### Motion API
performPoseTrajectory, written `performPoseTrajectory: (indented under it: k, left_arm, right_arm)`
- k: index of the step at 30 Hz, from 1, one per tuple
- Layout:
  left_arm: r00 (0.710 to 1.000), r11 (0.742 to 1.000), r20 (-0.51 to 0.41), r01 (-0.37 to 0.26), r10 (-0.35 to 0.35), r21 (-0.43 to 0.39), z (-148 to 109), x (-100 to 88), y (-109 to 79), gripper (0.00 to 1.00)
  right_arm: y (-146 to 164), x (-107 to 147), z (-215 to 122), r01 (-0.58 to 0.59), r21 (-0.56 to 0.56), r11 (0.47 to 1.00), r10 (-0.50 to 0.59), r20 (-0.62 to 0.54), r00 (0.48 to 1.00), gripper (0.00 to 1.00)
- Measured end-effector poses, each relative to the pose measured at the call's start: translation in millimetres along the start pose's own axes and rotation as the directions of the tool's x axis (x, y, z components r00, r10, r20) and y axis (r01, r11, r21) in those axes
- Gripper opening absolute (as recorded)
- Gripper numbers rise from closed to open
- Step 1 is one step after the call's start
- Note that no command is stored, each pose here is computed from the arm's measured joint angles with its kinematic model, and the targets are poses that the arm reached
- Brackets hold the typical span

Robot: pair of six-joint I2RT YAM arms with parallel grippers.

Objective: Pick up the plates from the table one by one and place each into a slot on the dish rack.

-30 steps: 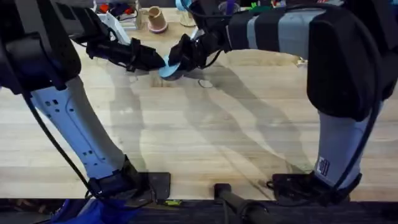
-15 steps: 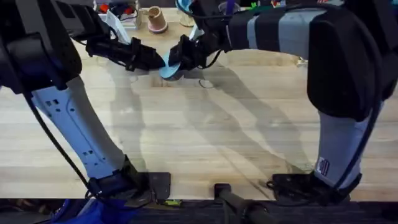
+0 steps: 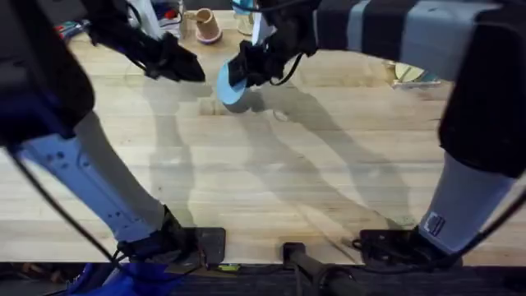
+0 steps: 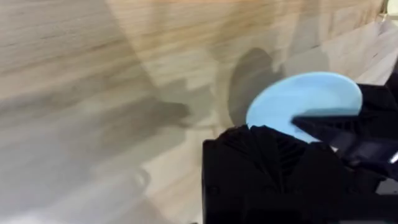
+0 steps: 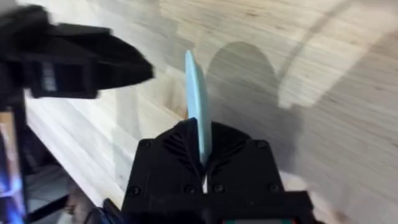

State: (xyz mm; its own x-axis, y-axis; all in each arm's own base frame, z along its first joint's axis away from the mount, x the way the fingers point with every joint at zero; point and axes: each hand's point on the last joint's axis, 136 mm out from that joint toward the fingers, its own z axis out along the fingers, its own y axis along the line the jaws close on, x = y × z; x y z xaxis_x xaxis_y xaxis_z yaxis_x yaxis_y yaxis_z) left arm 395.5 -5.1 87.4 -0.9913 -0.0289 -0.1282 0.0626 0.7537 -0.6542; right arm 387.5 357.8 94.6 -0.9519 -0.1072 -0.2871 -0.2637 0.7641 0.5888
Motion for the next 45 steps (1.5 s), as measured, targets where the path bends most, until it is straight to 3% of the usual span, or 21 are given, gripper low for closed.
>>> performPoseTrajectory:
  k: [6, 14, 15, 23, 31, 39, 45]
  left_arm:
    - [0.989, 0.989, 0.086, -0.112, 0.120, -0.093, -55.2, 3.8, -43.4, 0.040]
    - [0.969, 0.965, 0.139, -0.175, 0.204, -0.196, -100.7, 26.2, -80.7, 0.040]
    - [0.957, 0.954, 0.165, -0.197, 0.237, -0.227, -116.0, 35.5, -95.5, 0.040]
    - [0.914, 0.918, 0.237, -0.250, 0.328, -0.307, -154.2, 70.2, -137.2, 0.040]
    - [0.910, 0.898, 0.234, -0.242, 0.342, -0.369, -171.3, 112.5, -155.6, 0.040]
    - [0.891, 0.876, 0.262, -0.241, 0.370, -0.419, -184.2, 139.4, -169.6, 0.040]
    - [0.887, 0.863, 0.271, -0.226, 0.375, -0.453, -190.1, 155.3, -173.6, 0.040]
  right_arm:
    - [7.6, -3.1, -43.6, 0.119, 0.077, 0.990, -0.122, 0.036, 0.992, 0.029]
    - [-1.3, -4.8, -104.2, 0.217, 0.200, 0.955, -0.234, 0.064, 0.970, 0.030]
    - [-7.4, -8.5, -130.0, 0.233, 0.253, 0.939, -0.262, 0.088, 0.961, 0.032]
    - [-25.1, -12.5, -209.4, 0.231, 0.393, 0.890, -0.314, 0.162, 0.935, 0.031]
    - [-40.3, -3.1, -286.8, 0.172, 0.505, 0.846, -0.332, 0.245, 0.911, 0.032]
    - [-56.2, 29.4, -350.0, 0.107, 0.609, 0.786, -0.332, 0.270, 0.904, 0.033]
    - [-67.5, 51.9, -393.7, 0.037, 0.704, 0.709, -0.343, 0.300, 0.890, 0.032]
